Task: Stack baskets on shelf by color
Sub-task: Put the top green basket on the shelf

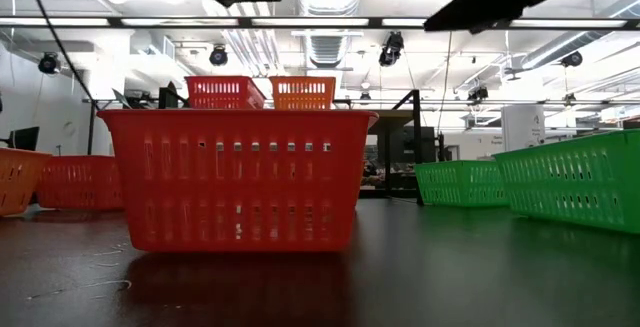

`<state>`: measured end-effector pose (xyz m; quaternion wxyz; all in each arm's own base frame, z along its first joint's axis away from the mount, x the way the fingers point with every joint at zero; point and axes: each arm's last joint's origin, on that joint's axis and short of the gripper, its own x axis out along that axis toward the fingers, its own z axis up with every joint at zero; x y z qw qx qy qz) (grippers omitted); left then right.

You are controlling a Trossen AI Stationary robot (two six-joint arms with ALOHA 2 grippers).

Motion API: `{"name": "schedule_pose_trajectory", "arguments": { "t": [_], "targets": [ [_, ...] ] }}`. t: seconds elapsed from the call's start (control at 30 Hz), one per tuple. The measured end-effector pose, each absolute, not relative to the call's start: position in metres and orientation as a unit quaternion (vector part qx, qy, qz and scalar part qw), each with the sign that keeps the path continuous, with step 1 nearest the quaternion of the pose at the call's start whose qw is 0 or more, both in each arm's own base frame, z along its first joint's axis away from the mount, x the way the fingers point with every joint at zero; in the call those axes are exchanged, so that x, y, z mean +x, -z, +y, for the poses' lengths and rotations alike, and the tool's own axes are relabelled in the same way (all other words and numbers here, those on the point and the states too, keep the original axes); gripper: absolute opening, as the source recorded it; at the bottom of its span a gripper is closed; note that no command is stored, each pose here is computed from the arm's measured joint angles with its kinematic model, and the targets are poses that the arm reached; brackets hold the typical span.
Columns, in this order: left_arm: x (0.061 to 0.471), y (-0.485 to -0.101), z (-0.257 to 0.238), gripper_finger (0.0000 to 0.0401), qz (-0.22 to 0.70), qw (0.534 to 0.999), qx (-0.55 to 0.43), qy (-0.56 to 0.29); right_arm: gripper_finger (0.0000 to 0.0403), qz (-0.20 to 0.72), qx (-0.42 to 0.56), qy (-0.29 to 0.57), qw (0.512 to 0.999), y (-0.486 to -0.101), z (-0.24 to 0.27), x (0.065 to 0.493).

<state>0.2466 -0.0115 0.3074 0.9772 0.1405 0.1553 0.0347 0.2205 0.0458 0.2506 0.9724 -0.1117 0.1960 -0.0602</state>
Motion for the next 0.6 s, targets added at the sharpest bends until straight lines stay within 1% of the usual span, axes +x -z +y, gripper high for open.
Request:
{"name": "schedule_pose_trajectory", "arguments": {
  "t": [0.17,0.3,0.43,0.6],
  "targets": [
    [0.224,-0.293,-0.009,0.0051,0.082,0.984,0.15,-0.049,0.0009,0.205,-0.08,0.069,0.973,-0.247,0.05,0.236],
    [0.208,-0.288,-0.008,0.0051,0.03,0.986,0.152,-0.06,0.0009,0.228,-0.038,0.086,0.969,-0.259,0.052,0.245],
    [0.196,-0.285,-0.007,0.0051,0.006,0.986,0.151,-0.064,0.0009,0.301,0.005,0.11,0.947,-0.268,0.053,0.248],
    [0.184,-0.293,-0.006,0.0051,-0.021,0.984,0.16,-0.069,0.0009,0.407,0.048,0.163,0.898,-0.271,0.053,0.249]
  ]
}}
